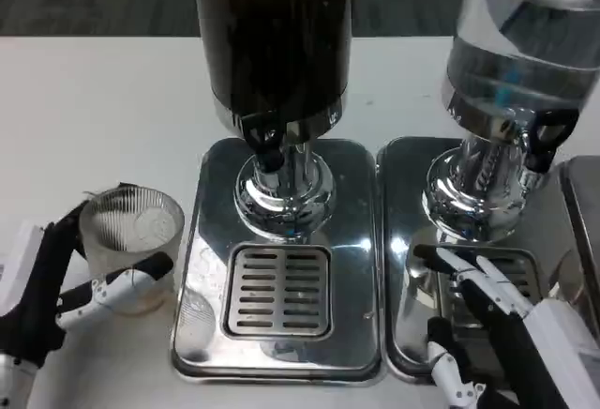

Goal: Grasp the cup under the faucet to collect the drink, then remove the cup.

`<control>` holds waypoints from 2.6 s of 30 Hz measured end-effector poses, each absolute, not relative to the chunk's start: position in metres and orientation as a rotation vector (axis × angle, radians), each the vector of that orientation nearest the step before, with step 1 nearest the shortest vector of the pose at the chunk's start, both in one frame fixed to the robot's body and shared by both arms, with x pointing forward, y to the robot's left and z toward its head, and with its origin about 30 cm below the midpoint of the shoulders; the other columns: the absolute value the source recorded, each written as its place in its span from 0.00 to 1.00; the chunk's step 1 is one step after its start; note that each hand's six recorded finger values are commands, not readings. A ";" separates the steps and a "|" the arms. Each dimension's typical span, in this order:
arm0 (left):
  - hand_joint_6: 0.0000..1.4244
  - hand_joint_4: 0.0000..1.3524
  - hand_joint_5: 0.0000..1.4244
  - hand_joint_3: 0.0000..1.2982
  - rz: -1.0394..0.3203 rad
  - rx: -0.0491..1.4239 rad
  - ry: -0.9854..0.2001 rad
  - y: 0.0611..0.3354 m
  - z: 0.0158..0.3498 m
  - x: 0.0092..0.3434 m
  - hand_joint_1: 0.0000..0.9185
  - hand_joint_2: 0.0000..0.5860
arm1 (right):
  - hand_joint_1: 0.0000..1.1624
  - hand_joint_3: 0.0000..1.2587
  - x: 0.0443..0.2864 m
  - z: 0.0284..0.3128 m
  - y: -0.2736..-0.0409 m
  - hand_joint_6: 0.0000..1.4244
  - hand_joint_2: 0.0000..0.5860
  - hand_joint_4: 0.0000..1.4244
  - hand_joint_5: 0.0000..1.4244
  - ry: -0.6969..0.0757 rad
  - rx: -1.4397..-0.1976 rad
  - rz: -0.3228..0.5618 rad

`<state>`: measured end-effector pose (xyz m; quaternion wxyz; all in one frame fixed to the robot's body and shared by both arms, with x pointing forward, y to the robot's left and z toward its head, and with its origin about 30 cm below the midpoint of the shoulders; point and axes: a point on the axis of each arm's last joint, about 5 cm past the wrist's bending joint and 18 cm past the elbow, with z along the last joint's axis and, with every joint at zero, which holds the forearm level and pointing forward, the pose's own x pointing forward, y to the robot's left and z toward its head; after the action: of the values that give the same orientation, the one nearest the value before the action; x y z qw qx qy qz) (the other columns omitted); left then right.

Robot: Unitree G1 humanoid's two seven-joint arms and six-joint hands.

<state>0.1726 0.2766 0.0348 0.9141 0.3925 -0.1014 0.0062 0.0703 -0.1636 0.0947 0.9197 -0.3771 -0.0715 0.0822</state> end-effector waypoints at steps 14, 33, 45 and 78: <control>0.53 0.28 0.46 0.26 -0.057 0.745 -0.246 0.252 0.035 0.190 0.23 0.39 | 0.40 0.14 0.065 0.095 -0.162 0.11 0.98 0.13 0.06 -0.131 -0.766 0.158; 0.52 0.28 0.45 0.26 -0.199 0.706 -0.255 0.225 0.034 0.206 0.22 0.39 | 0.40 0.14 0.059 0.098 -0.161 0.12 0.98 0.13 0.07 -0.121 -0.757 0.144; 0.48 0.27 0.43 0.26 -0.270 0.701 -0.244 0.223 0.040 0.215 0.20 0.38 | 0.40 0.14 0.061 0.098 -0.160 0.12 0.98 0.13 0.07 -0.131 -0.751 0.140; 0.27 0.16 0.24 0.19 -0.391 0.767 -0.276 0.230 0.046 0.211 0.07 0.22 | 0.40 0.15 0.075 0.095 -0.157 0.13 0.98 0.14 0.08 -0.149 -0.720 0.156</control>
<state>0.2112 0.2303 0.0465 0.8995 0.3707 -0.1333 -0.1891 0.0750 -0.1568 0.0946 0.9302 -0.3515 -0.0729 0.0762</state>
